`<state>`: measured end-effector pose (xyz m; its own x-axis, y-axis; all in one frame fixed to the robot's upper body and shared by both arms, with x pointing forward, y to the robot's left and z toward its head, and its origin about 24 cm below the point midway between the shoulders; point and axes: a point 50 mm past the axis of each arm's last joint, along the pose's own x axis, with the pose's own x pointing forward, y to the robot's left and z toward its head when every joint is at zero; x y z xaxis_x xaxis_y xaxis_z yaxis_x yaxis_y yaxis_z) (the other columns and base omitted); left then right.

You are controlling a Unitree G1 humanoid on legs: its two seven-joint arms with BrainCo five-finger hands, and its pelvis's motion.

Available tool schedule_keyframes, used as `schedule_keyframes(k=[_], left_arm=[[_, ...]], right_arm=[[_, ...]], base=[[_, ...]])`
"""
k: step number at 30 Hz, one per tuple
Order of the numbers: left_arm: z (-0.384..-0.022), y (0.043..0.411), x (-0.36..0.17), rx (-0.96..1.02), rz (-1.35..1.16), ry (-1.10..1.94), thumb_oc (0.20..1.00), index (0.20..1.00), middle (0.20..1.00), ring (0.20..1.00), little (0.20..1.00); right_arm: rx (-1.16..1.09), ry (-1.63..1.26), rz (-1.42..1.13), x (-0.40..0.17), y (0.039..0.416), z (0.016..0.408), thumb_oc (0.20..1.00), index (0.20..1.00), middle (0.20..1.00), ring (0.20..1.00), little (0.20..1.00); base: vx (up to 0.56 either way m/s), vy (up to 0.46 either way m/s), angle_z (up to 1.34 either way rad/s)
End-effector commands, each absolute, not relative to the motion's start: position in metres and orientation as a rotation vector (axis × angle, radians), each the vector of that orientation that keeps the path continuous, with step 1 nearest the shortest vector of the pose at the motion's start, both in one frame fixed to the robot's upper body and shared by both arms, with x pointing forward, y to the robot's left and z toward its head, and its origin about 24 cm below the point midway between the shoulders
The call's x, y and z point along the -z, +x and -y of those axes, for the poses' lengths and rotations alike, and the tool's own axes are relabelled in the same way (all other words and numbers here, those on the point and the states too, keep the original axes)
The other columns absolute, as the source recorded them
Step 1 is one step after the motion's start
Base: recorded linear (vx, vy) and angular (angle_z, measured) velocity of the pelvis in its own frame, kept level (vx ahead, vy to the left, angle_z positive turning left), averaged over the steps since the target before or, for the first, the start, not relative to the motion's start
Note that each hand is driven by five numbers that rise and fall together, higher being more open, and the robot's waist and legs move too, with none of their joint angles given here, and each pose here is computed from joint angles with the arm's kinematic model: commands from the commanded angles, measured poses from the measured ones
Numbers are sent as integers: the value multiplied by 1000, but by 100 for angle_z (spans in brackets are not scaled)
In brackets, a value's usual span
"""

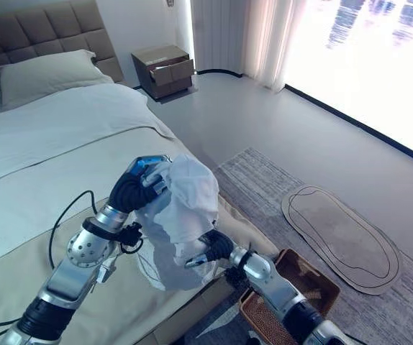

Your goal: Pick up clothes into the bucket

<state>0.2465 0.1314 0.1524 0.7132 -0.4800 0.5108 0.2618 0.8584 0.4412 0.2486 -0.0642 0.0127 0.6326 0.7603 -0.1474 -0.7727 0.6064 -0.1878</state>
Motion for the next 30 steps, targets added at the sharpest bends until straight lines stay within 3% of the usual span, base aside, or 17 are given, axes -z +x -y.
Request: schedule_keyframes(k=[1,13,14,15,16,30], left_arm=[[-115,242,-199,456,924,239,200,200,200,200,200],[-95,241,-200,508,917,174,200,200,200,200,200],[-94,241,-200,511,916,167,200,200,200,200,200],[-94,242,-200,507,914,167,200,200,200,200,200],[-95,241,-200,504,918,161,200,200,200,200,200],[-117,243,-191,397,881,198,200,200,200,200,200]], right_arm=[[-977,-252,145,-44,254,31,1000,1000,1000,1000,1000],[-919,-178,164,-52,259,-1,1000,1000,1000,1000,1000],[-913,-179,168,-53,259,-2,884,884,884,884,884],[-904,-183,171,-53,260,-2,457,457,457,457,457],[-895,-184,167,-52,260,-1,200,200,200,200,200],[-686,-108,3,-15,254,61,200,200,200,200,200]], base=[[0,0,0],[0,0,0],[0,0,0],[0,0,0],[0,0,0],[0,0,0]])
